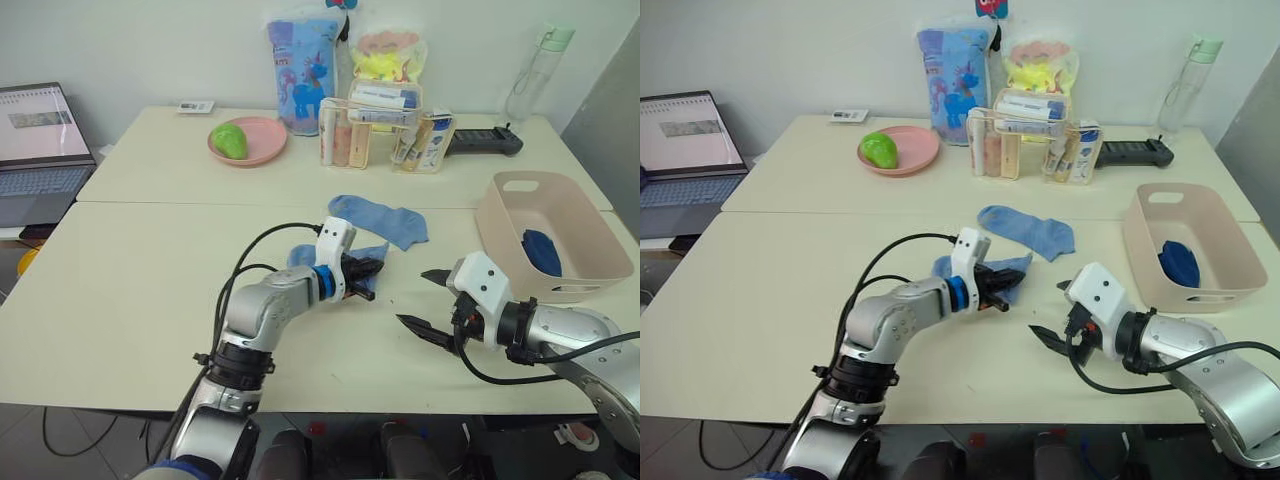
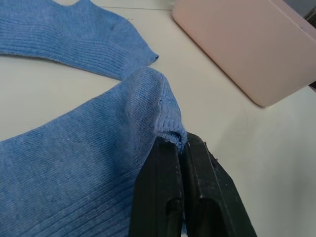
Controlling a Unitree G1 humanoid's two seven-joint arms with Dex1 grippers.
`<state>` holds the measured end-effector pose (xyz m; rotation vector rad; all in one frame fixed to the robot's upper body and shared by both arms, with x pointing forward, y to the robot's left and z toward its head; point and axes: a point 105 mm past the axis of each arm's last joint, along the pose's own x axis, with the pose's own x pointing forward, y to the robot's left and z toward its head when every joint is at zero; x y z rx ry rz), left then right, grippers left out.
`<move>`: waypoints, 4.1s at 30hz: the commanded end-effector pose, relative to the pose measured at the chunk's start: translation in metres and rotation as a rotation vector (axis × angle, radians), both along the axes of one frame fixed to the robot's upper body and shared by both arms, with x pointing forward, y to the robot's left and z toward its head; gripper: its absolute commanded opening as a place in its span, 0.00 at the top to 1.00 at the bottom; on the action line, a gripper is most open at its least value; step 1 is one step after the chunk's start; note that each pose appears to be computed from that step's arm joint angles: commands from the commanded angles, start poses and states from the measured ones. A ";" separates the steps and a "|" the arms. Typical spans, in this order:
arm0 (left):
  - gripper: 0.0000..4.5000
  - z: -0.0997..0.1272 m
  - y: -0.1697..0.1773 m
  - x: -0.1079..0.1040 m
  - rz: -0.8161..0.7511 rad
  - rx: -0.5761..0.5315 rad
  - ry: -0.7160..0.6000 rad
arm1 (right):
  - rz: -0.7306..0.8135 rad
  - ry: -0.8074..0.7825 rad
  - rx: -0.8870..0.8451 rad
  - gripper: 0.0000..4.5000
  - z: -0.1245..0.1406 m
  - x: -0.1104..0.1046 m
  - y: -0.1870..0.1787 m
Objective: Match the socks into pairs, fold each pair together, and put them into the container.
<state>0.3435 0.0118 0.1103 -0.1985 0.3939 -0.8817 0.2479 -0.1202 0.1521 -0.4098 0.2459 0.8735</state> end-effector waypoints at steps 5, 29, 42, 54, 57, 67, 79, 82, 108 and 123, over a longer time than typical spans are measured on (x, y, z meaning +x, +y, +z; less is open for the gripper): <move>0.57 0.037 0.009 -0.005 -0.054 -0.056 -0.133 | 0.025 -0.058 0.013 0.00 0.011 -0.005 0.007; 0.09 0.004 0.135 0.028 -0.416 0.607 -0.545 | 0.079 -0.063 0.034 0.00 0.010 0.001 0.022; 0.95 -0.008 0.125 0.025 -0.514 0.622 -0.570 | 0.134 -0.106 -0.118 0.00 -0.020 0.021 0.034; 1.00 -0.010 0.130 0.017 -0.512 0.630 -0.574 | 0.139 -0.041 -0.183 0.15 -0.052 0.064 0.028; 1.00 -0.010 0.130 0.017 -0.513 0.632 -0.576 | 0.124 -0.013 -0.169 0.36 -0.052 0.067 0.026; 1.00 -0.010 0.133 0.012 -0.576 0.664 -0.570 | 0.107 0.008 -0.127 0.99 -0.044 0.067 0.027; 1.00 -0.005 0.155 -0.075 -0.918 0.616 -0.281 | 0.214 0.161 -0.010 0.99 -0.027 -0.006 0.035; 1.00 -0.007 0.153 -0.104 -0.988 0.579 -0.193 | 0.255 0.242 0.011 0.99 -0.027 -0.032 0.037; 1.00 -0.022 0.145 -0.036 -0.706 0.437 0.176 | -0.025 0.334 0.105 0.99 -0.014 0.017 0.035; 0.72 0.009 0.141 0.014 -0.567 0.422 -0.030 | -0.075 0.160 0.032 0.47 -0.005 0.047 0.013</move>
